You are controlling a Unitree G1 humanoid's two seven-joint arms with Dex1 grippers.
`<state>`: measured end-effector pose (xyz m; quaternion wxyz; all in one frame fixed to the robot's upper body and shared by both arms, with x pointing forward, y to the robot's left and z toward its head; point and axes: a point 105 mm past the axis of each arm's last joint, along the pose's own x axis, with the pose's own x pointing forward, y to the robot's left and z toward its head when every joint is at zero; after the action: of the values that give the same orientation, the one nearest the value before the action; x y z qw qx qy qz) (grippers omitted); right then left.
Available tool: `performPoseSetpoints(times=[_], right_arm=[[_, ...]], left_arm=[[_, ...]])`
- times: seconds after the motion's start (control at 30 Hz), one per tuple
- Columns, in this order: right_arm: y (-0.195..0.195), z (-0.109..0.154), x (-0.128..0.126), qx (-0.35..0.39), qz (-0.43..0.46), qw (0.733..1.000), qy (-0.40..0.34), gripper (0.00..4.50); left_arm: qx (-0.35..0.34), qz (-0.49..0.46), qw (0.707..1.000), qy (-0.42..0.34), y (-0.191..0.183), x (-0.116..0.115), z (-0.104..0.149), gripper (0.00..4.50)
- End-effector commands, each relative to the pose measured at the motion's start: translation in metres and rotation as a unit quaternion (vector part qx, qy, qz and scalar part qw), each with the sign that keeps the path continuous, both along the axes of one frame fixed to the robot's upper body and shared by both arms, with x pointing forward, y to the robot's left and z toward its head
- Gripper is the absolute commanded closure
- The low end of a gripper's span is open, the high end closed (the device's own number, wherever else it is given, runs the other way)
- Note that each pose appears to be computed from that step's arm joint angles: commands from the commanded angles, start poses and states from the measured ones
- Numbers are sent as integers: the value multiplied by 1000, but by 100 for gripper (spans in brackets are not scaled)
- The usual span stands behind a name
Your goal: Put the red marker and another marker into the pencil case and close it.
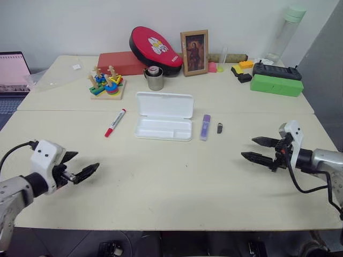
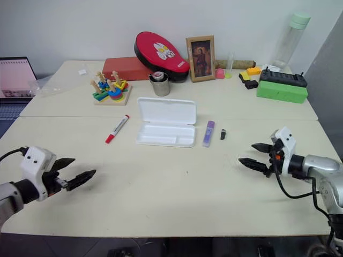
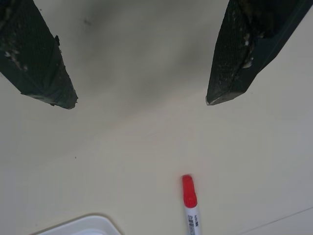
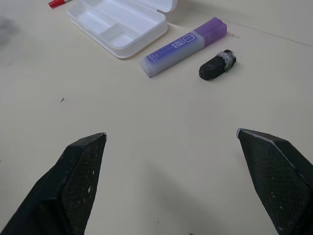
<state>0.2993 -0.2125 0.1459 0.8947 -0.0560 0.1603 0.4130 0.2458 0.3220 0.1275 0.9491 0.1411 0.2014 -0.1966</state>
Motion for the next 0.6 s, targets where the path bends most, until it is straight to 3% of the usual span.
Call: performPoseSetpoints(times=[0.03,0.6], right_arm=[[4,4,-1,-6,18,1000,-4,2],[13,-1,-5,7,45,999,8,2]], left_arm=[[26,0,1000,-16,10,-4,16,0],[25,-8,999,-24,4,4,20,0]])
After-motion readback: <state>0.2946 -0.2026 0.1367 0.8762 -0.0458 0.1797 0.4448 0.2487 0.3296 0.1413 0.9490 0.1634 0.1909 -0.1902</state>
